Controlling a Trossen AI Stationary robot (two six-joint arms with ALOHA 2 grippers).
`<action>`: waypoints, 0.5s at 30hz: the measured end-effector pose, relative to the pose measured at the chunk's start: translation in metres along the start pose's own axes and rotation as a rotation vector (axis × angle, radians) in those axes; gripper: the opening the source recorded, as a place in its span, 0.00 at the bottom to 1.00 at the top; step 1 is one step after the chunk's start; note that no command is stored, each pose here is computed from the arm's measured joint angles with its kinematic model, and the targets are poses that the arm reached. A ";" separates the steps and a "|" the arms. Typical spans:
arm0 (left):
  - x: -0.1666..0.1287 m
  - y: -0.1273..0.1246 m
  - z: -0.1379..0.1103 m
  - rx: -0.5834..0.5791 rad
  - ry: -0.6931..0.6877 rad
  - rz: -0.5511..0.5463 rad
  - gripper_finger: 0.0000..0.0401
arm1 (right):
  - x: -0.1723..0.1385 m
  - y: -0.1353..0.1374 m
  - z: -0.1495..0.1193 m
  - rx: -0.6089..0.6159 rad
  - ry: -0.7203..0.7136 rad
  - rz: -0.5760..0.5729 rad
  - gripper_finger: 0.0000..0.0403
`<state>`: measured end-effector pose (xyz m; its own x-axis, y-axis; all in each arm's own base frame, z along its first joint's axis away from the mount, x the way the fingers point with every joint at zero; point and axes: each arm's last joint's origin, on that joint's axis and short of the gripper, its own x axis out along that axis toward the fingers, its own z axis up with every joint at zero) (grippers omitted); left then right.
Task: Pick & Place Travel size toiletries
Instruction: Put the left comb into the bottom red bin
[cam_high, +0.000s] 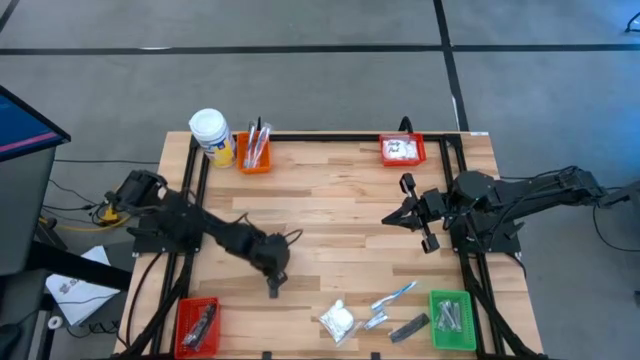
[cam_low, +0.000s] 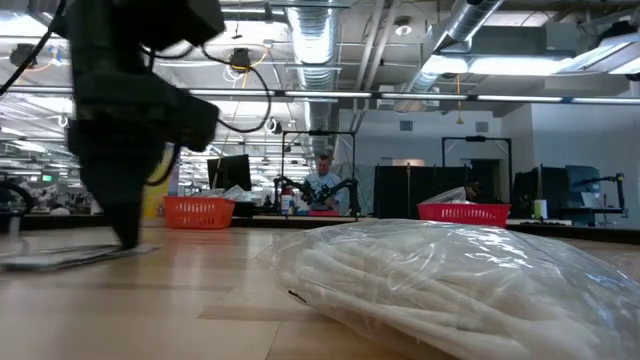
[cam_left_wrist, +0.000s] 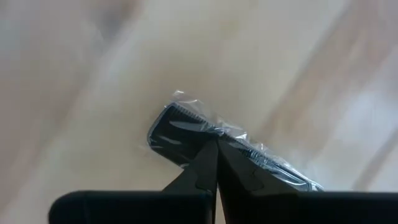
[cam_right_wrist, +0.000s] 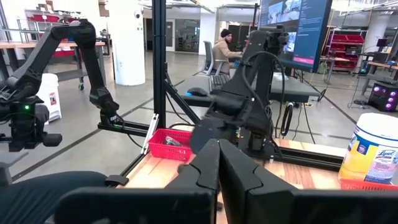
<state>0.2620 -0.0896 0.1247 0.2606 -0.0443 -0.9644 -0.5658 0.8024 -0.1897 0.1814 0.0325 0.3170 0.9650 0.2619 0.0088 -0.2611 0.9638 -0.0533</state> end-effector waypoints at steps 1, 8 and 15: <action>0.000 0.003 0.005 -0.004 -0.014 0.001 0.00 | 0.000 0.000 0.000 0.000 0.000 -0.001 0.00; 0.002 0.017 0.045 -0.037 -0.193 -0.043 0.00 | 0.000 0.000 0.000 0.000 0.000 -0.001 0.00; -0.001 0.033 0.076 -0.119 -0.372 -0.039 0.00 | 0.000 0.000 0.000 0.000 0.000 -0.001 0.00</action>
<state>0.3024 -0.0181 0.1333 0.5368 0.1633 -0.8277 -0.6314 0.7285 -0.2657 0.1814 0.0324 0.3170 0.9652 0.2614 0.0085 -0.2606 0.9640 -0.0533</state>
